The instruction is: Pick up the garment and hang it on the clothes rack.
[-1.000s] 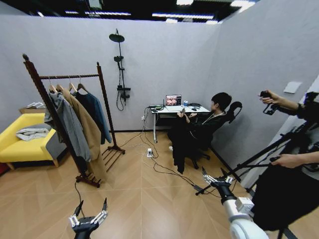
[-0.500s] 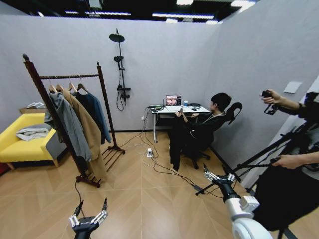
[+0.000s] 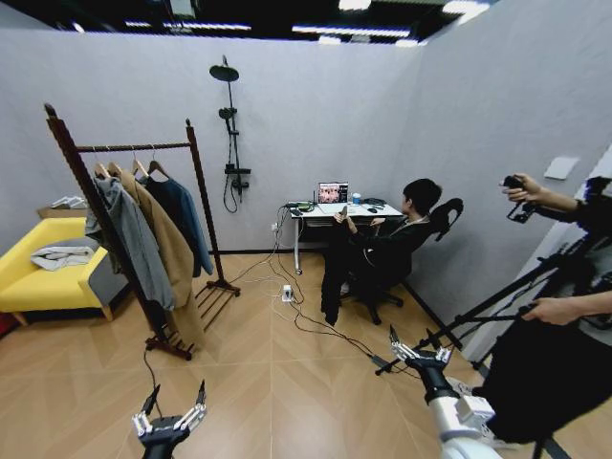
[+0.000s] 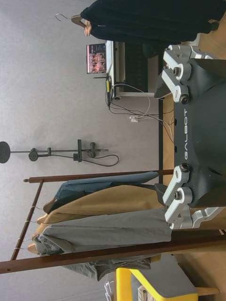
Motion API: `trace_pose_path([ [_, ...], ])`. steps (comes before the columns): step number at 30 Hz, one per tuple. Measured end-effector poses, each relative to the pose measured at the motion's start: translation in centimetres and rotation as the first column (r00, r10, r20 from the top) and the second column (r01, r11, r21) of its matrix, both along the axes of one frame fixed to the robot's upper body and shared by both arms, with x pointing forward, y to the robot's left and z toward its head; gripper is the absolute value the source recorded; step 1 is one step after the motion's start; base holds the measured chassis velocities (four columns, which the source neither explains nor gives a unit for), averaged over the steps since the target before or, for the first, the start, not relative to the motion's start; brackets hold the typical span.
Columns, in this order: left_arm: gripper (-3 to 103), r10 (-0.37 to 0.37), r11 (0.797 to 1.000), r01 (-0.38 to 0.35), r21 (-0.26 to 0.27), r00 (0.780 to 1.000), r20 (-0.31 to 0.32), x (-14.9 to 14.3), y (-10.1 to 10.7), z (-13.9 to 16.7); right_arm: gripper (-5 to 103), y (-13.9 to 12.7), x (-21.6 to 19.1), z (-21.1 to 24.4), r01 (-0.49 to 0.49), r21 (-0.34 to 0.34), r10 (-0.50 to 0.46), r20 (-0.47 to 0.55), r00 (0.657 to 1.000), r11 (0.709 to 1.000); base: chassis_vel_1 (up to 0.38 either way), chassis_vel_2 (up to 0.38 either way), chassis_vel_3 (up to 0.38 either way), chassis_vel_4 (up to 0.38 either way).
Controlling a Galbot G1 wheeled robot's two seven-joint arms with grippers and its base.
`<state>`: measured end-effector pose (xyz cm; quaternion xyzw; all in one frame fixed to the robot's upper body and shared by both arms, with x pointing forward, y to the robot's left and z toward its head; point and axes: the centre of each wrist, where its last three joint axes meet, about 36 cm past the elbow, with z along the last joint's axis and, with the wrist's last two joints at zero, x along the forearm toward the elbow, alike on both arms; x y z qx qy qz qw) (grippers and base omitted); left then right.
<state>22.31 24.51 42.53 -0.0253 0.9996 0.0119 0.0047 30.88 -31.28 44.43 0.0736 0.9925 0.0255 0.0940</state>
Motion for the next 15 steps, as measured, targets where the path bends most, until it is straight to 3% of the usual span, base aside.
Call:
trace_pose_path([
  [15,100,0.000,1.000,0.000,0.000,1.000,0.000,0.00,0.00,0.00,100,0.68,0.22,0.28,-0.033,0.090,0.039,-0.064,0.997,0.995,0.000,0.000,0.000,0.000],
])
